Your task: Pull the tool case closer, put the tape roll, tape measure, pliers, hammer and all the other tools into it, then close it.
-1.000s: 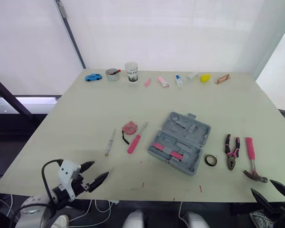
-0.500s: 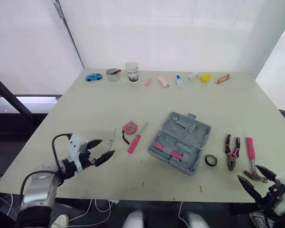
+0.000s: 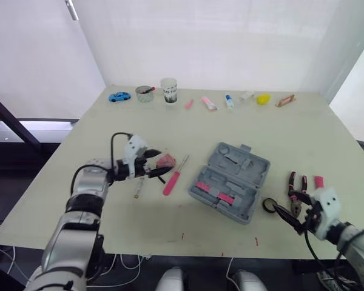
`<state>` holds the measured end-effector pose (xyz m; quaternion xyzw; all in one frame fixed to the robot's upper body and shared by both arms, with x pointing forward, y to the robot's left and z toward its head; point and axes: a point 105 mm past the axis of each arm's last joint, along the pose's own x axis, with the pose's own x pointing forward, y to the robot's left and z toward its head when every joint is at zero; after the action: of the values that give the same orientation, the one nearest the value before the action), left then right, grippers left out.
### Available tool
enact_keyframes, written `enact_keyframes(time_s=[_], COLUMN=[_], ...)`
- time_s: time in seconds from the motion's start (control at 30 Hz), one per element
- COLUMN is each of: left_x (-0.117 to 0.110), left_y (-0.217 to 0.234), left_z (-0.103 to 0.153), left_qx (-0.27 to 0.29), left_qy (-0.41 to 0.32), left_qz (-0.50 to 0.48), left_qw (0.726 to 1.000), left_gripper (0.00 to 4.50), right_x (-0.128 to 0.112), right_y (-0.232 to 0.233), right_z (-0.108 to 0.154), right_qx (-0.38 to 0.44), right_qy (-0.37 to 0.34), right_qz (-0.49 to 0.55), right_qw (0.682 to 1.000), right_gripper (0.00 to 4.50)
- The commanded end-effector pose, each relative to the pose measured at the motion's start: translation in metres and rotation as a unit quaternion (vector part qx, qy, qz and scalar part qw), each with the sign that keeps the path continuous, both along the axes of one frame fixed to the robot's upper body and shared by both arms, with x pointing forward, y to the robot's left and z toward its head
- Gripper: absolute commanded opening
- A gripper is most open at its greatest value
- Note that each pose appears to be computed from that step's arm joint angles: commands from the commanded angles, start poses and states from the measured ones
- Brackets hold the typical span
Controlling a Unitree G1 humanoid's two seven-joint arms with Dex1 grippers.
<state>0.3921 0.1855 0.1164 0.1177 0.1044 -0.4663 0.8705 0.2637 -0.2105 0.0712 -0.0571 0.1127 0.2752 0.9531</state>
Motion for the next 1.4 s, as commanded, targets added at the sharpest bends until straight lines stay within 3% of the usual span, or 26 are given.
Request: enact_keyframes(time_s=[0.03, 0.07, 0.13, 0.17, 0.37, 0.4, 0.43, 0.8, 1.4], left_x=[0.007, 0.01, 0.017, 0.021, 0.027, 0.028, 0.029, 0.039, 0.043], left_y=[-0.01, -0.013, -0.025, -0.031, -0.047, -0.049, -0.049, -0.058, -0.078], left_z=[0.006, 0.007, 0.008, 0.009, 0.004, 0.002, 0.001, -0.026, -0.04], left_qx=[0.01, 0.012, 0.014, 0.008, 0.022, 0.027, 0.03, 0.118, 0.166], left_qy=[-0.007, -0.007, 0.001, 0.009, 0.029, 0.03, 0.031, 0.029, 0.02], left_qz=[-0.019, -0.021, -0.018, -0.014, -0.012, -0.009, -0.007, 0.054, 0.078], left_qw=[1.0, 1.0, 1.0, 1.0, 0.999, 0.999, 0.999, 0.991, 0.983], left_gripper=[4.5, 4.5, 4.01, 3.69, 0.98, 0.48, 0.06, 0.06, 0.06], right_x=[0.012, 0.015, 0.027, 0.031, 0.05, 0.051, 0.051, 0.06, 0.082], right_y=[-0.001, 0.001, 0.007, 0.01, 0.013, 0.014, 0.014, 0.027, 0.051], right_z=[0.004, 0.005, 0.006, 0.005, 0.002, 0.001, 0.0, -0.013, -0.012], right_qx=[-0.01, -0.01, -0.026, -0.04, -0.097, -0.105, -0.11, -0.169, -0.175], right_qy=[-0.002, -0.001, 0.005, 0.011, 0.025, 0.029, 0.033, 0.055, 0.024], right_qz=[-0.008, -0.003, 0.011, 0.019, 0.037, 0.041, 0.044, 0.082, 0.12], right_qw=[1.0, 1.0, 1.0, 0.999, 0.994, 0.993, 0.992, 0.981, 0.977], right_gripper=[4.4, 4.17, 3.66, 3.16, 0.32, 0.0, 0.0, 0.0, 0.0])
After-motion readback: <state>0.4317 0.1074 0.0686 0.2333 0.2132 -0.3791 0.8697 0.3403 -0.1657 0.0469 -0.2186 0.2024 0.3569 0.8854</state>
